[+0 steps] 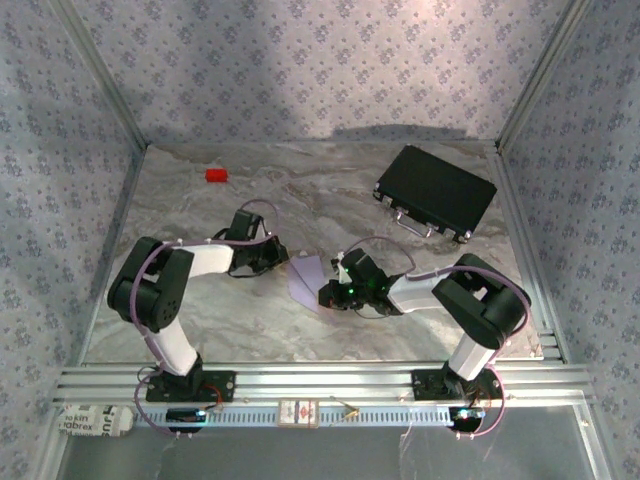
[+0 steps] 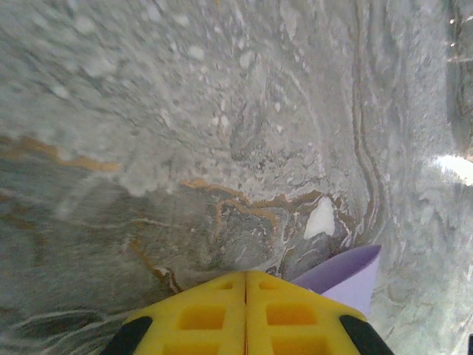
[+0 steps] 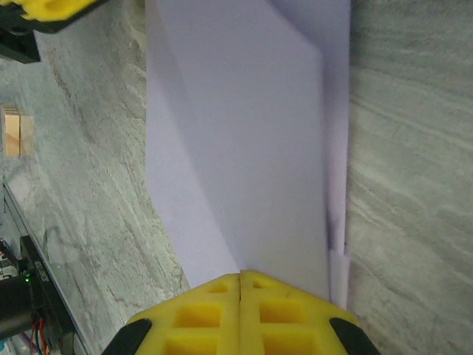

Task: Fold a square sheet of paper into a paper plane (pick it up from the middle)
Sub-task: Fourth fold the wing at the center of the table, then turn over the paper at the center of the table.

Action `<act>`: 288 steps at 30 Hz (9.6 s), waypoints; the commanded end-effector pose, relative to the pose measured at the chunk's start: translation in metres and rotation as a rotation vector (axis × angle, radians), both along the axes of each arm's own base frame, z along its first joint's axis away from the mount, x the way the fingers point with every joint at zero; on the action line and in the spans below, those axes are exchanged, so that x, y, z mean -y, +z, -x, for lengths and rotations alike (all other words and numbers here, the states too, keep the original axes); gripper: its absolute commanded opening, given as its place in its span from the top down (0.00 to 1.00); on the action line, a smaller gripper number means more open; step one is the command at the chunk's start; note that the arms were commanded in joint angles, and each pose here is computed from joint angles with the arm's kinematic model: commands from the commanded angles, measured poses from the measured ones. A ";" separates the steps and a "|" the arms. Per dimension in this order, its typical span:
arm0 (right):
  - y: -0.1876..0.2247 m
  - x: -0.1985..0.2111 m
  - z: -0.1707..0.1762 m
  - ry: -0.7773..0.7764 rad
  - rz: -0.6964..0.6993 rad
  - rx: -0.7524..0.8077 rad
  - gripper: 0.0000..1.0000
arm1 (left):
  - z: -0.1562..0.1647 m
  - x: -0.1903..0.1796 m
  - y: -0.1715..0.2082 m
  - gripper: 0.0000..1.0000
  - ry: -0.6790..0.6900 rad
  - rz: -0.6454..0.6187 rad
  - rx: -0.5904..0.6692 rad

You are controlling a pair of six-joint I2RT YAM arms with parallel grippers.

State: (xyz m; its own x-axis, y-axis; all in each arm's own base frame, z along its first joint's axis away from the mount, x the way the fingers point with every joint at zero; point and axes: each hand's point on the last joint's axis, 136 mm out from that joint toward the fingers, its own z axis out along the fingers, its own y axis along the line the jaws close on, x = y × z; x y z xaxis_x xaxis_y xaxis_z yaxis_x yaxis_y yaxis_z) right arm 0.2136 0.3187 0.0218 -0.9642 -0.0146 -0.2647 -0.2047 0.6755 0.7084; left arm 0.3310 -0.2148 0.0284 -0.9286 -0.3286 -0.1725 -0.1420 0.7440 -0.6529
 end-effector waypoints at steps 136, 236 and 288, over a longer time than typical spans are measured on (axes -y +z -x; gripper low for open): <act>0.028 -0.033 -0.031 0.025 0.015 0.016 0.98 | 0.051 0.043 -0.040 0.94 -0.154 0.051 -0.053; 0.018 0.033 0.035 -0.136 -0.005 -0.128 0.76 | 0.049 0.036 -0.036 0.95 -0.051 0.095 -0.075; 0.042 0.091 0.020 -0.156 0.150 0.053 0.98 | 0.051 0.032 0.052 0.52 -0.092 0.130 0.146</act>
